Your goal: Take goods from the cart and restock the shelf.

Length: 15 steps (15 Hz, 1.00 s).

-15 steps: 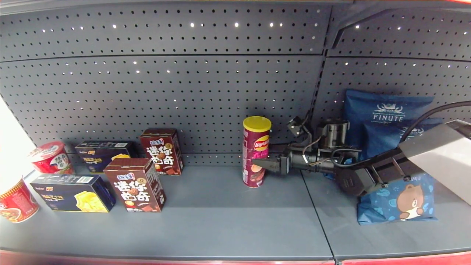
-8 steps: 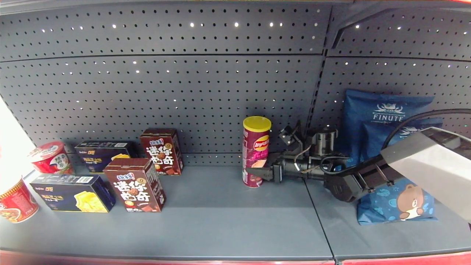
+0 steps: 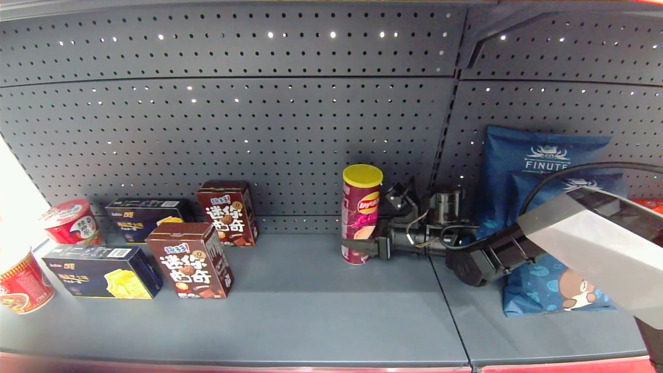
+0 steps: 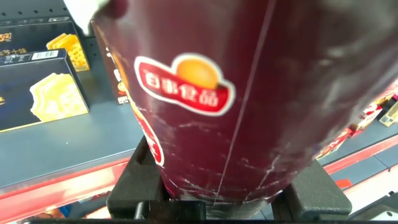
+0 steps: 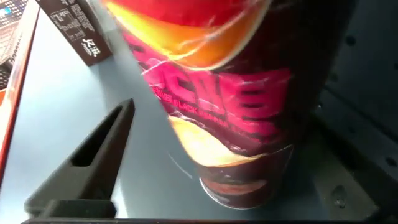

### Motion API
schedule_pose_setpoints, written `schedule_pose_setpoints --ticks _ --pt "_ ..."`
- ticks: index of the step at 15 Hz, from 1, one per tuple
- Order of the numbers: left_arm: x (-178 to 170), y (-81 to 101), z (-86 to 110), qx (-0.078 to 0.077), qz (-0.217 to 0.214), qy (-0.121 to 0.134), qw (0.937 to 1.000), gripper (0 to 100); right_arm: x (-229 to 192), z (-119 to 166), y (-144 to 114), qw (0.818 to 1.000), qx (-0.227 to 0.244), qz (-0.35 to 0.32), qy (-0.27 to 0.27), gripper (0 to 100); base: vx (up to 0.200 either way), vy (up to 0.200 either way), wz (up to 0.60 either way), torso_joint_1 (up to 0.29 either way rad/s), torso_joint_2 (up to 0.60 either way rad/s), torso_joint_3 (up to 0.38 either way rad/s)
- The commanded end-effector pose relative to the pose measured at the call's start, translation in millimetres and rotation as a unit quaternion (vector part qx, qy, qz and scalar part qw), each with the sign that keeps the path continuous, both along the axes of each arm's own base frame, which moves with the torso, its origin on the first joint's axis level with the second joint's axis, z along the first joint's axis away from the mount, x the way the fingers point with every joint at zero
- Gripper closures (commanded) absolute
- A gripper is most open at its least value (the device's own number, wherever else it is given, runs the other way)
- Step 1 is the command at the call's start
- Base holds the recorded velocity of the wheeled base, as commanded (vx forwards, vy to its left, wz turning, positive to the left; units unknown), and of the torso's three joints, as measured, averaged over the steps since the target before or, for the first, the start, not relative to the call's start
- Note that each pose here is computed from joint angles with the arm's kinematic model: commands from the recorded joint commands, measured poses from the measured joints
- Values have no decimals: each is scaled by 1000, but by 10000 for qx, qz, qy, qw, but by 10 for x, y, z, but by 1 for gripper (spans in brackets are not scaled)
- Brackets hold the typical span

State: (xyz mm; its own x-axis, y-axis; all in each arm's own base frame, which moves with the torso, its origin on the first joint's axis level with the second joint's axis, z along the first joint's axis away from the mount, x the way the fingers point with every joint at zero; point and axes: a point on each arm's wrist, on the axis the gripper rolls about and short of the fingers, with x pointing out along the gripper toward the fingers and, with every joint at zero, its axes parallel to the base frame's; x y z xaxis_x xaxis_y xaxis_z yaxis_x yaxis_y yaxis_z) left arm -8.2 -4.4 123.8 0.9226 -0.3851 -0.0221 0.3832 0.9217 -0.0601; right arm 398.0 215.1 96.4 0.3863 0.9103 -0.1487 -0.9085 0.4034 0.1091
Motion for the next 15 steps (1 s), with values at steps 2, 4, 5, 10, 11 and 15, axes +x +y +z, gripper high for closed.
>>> schedule_pose_setpoints --ticks 2,4,5,10,11,15 --pt "5 -1 -35 3 6 48 10000 100 -31 9 35 10000 -13 -8 1 100 0 0 0 0 0 0" --pt "-10 1 -55 -2 6 10 10000 100 -110 106 86 9999 -13 -114 -57 100 0 0 0 0 0 0" --pt "-25 3 -83 -8 -2 -28 10000 100 -210 208 111 9998 36 -163 -52 100 0 0 0 0 0 0" --pt "-49 7 -81 -16 -18 -137 9999 100 -601 490 -3 9986 -51 -499 -170 100 0 0 0 0 0 0" --pt "-51 7 -81 -18 -33 -144 9999 100 -665 489 -73 9980 -132 -592 -193 100 0 0 0 0 0 0" --pt "-54 7 -103 -17 -48 -137 9999 100 -776 361 -90 9936 -280 -1046 -329 100 0 0 0 0 0 0"
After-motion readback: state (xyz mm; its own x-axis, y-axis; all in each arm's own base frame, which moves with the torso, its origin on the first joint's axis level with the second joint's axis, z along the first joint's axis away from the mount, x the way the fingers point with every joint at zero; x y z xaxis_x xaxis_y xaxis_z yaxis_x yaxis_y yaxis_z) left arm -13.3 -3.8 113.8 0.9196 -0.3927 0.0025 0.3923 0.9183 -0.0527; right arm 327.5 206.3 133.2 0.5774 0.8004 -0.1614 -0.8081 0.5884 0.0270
